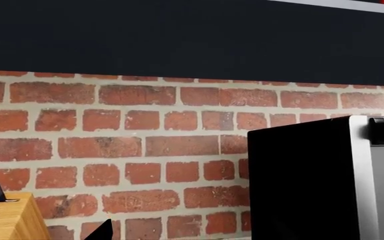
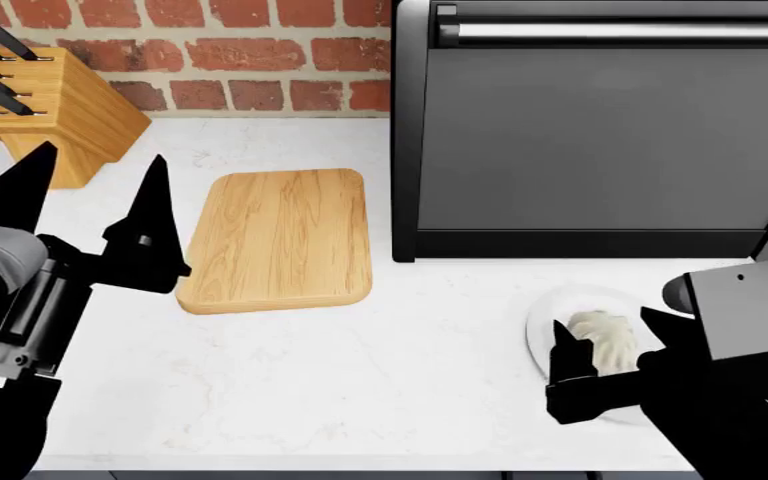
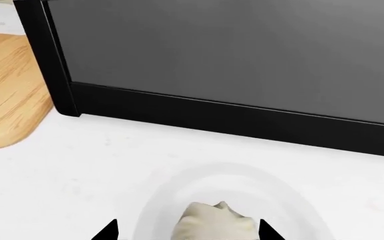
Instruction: Pick the dumpling from the plate and place it on the cutting board. Then pick the condiment bottle from the cabinet and place it next to the cutting board.
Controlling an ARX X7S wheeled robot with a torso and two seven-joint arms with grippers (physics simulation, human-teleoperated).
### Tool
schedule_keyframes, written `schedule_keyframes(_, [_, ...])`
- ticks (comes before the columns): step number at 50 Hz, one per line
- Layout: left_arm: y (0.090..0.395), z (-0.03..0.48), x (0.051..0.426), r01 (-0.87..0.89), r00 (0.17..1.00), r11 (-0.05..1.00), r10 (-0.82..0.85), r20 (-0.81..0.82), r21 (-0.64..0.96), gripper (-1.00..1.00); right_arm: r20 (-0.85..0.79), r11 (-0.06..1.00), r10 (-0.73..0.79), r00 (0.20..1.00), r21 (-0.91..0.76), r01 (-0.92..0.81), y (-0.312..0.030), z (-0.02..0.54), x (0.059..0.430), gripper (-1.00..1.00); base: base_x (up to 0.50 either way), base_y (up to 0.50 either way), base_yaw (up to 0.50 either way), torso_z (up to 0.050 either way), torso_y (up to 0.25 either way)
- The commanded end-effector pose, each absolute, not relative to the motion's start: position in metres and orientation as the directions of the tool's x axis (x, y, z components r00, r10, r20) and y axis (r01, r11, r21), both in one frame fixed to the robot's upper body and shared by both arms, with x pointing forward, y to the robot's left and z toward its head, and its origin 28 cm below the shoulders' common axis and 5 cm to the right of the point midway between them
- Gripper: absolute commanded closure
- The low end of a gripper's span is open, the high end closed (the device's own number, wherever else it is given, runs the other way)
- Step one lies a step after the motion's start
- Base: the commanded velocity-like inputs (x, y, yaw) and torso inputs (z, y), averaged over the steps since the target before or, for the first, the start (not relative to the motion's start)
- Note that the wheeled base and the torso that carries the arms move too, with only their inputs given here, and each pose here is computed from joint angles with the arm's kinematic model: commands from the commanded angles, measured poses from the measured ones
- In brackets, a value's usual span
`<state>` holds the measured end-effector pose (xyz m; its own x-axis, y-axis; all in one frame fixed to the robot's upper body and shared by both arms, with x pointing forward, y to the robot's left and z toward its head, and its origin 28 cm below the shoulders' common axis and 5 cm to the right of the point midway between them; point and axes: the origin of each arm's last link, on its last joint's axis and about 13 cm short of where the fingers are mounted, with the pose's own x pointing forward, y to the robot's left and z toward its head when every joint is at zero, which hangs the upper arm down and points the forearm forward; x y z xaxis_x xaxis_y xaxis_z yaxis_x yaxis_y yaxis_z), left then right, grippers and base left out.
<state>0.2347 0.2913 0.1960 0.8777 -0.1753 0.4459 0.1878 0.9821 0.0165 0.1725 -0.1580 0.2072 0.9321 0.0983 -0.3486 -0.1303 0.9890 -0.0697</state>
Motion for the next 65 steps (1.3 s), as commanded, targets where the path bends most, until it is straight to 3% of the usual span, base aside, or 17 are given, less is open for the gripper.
schedule_keyframes(1, [0.291, 0.195, 0.235, 0.189, 0.879, 0.982, -0.178, 0.443, 0.019, -1.0, -0.37, 0.99, 0.08, 0.926, -0.078, -0.117, -0.16, 0.206, 0.176, -1.0, 0.0, 0.0, 0.0, 0.0, 0.0])
schedule_keyframes(65, [0.29, 0.195, 0.236, 0.195, 0.879, 0.981, -0.185, 0.438, 0.024, -1.0, -0.433, 0.993, 0.05, 0.9, -0.077, -0.092, -0.165, 0.193, 0.193, -1.0, 0.0, 0.0, 0.0, 0.0, 0.0])
